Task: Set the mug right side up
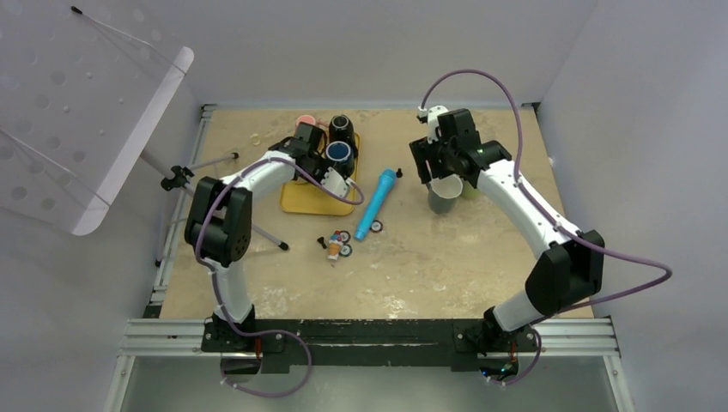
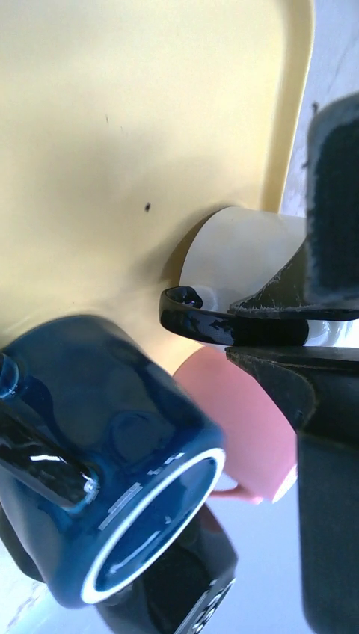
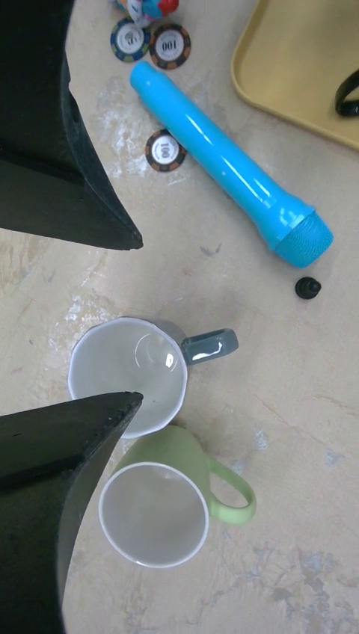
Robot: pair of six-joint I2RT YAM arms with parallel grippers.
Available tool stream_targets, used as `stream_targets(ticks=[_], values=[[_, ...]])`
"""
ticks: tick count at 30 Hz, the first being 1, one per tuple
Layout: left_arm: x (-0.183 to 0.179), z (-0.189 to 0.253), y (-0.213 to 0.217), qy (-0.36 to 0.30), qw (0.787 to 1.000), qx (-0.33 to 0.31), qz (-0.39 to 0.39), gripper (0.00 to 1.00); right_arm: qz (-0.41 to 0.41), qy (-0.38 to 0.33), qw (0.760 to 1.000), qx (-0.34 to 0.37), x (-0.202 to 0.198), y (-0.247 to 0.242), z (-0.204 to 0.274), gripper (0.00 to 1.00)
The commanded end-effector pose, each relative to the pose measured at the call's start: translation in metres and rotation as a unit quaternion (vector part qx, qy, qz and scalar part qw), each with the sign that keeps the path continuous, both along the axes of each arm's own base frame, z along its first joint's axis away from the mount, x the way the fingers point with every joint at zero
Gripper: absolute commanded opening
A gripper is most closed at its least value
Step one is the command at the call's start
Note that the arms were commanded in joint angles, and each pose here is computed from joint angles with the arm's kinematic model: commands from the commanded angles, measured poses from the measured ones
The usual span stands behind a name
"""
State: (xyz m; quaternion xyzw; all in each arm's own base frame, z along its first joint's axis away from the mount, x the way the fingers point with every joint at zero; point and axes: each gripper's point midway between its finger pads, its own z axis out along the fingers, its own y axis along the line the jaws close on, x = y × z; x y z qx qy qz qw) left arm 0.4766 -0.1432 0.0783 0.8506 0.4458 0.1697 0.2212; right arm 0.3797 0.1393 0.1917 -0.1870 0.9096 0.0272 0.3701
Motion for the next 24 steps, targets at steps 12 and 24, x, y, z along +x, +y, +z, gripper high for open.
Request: stream_targets(ticks=[12, 24], values=[[-0.059, 0.213, -0.047, 0.082, 0.869, -0.429, 0.232, 0.0, 0.227, -0.166, 0.889, 0.362, -0.061, 0.114, 0.125, 0.9], [-0.129, 0.301, -0.093, 0.263, 0.717, -0.595, 0.25, 0.0, 0.346, -0.15, 0.762, 0.526, -0.099, 0.192, 0.165, 0.98]])
